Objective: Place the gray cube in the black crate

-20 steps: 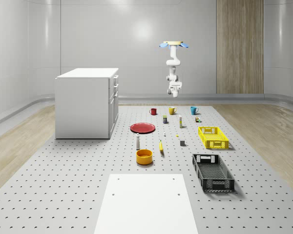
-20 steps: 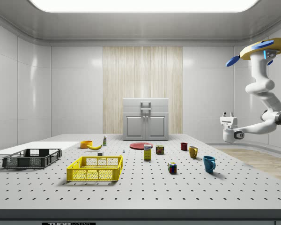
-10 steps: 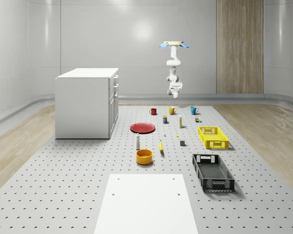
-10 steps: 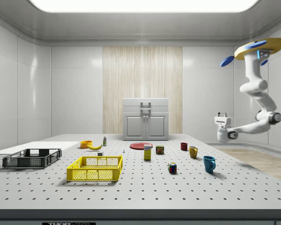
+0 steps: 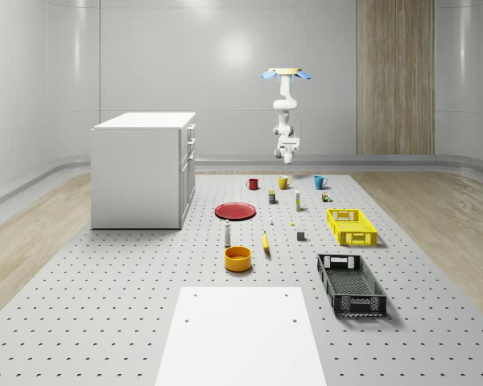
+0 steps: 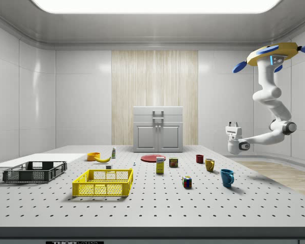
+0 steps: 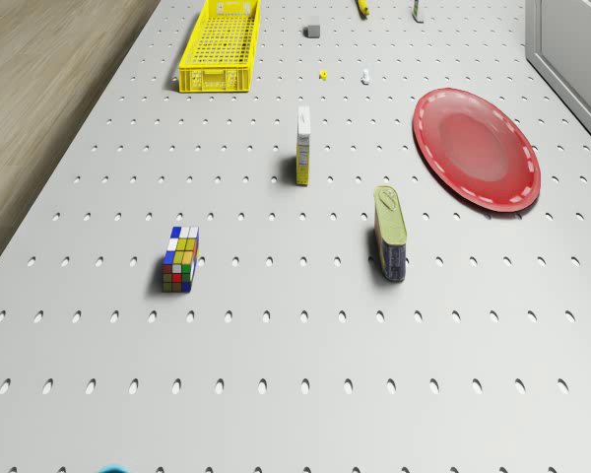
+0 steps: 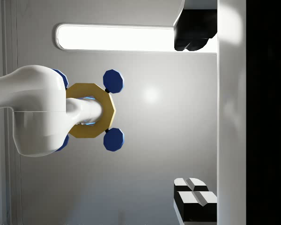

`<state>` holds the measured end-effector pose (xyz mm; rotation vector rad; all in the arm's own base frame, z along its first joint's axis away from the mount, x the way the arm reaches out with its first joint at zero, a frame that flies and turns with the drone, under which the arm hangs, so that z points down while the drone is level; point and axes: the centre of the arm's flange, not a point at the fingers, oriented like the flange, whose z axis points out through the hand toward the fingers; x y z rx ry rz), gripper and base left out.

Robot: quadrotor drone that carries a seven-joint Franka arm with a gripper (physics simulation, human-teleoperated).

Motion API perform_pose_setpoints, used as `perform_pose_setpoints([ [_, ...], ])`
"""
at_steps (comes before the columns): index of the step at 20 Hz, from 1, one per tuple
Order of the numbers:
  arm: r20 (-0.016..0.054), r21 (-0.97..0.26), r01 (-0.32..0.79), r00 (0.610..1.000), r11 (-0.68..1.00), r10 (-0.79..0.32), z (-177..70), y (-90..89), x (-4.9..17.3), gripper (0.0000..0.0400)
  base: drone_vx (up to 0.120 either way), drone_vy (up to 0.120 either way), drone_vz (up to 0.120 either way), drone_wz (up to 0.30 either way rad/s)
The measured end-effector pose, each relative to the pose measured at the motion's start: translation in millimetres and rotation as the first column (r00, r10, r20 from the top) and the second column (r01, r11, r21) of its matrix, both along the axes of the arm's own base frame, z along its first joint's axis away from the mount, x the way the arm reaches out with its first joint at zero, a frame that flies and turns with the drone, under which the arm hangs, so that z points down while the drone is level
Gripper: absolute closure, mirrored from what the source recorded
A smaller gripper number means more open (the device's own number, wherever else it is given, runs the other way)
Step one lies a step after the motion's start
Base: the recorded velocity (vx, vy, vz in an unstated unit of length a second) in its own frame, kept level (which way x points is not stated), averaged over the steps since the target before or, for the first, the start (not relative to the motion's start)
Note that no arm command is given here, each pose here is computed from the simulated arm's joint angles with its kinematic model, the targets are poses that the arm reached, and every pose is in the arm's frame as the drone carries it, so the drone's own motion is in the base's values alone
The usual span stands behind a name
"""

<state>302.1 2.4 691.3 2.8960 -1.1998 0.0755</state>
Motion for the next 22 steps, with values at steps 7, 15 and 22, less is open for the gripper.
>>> perform_pose_setpoints([
  [7, 0.0053, -0.054, 0.002, 1.000, 0.999, -0.001, -0.3, 5.4, -0.5, 0.0000, 0.120, 0.000, 0.000, 0.000],
  [15, 0.0118, -0.274, 0.009, 1.000, 0.962, -0.006, -4.6, 27.1, -1.0, 0.0000, 0.120, 0.000, -0.040, 0.000],
  [22, 0.0215, -0.784, 0.026, 1.000, 0.620, -0.015, -40.3, 76.8, -0.2, 0.0000, 0.120, 0.000, -0.086, 0.000],
])
